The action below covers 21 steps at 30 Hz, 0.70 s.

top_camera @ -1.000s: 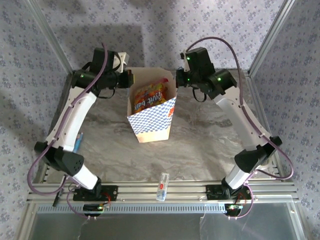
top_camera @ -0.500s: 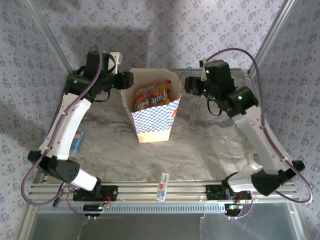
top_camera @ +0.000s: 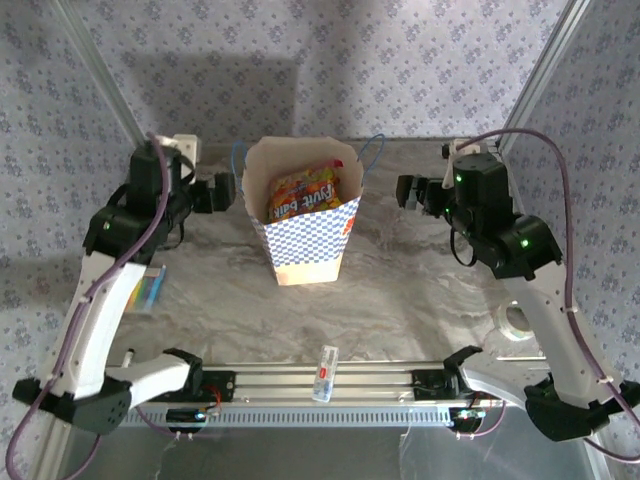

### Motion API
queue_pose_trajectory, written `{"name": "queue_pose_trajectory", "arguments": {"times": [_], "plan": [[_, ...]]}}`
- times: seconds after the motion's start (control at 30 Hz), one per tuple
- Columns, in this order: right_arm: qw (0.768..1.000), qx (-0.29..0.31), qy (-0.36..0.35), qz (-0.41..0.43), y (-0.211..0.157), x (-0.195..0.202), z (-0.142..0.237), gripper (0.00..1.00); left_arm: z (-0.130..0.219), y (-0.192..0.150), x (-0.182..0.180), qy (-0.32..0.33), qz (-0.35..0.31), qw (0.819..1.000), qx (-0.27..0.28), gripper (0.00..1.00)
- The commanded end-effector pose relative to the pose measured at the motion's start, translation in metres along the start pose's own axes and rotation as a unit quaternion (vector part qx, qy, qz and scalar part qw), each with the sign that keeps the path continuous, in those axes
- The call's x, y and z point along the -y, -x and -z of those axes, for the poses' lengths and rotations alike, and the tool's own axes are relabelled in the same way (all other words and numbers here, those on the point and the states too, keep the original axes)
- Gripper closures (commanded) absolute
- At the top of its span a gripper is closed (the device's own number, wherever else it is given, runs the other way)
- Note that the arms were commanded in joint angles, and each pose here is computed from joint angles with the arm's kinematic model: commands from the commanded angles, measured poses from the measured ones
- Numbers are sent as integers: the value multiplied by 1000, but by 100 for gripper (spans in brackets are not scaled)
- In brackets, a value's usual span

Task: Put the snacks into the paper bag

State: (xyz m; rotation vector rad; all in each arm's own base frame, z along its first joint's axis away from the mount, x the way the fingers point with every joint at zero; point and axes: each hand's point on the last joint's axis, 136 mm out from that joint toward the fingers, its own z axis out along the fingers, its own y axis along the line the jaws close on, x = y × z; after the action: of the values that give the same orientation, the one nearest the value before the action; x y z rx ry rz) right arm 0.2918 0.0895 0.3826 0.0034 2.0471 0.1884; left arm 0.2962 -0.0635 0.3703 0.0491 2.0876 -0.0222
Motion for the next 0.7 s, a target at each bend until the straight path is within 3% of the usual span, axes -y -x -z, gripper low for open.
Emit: {"name": "queue_pose_trajectory", "arguments": {"times": [0.0,0.17,0.43,0.57,0.67], "plan": [[999,22,-37,16,-1,20,-4,0,3,0,-30,72,-11,997,38,0],[998,14,-66,4,-32,45,-25,0,-16,-36,-53,122,-10,991,50,0],[989,13,-141,-42,-106,105,-85,0,-68,-114,-82,170,74,983,6,0],[981,1,-186,-51,-135,132,-108,0,-100,-130,-80,167,73,982,42,0],[970,17,-236,-49,-148,152,-117,0,-124,-145,-78,162,39,985,36,0]]}}
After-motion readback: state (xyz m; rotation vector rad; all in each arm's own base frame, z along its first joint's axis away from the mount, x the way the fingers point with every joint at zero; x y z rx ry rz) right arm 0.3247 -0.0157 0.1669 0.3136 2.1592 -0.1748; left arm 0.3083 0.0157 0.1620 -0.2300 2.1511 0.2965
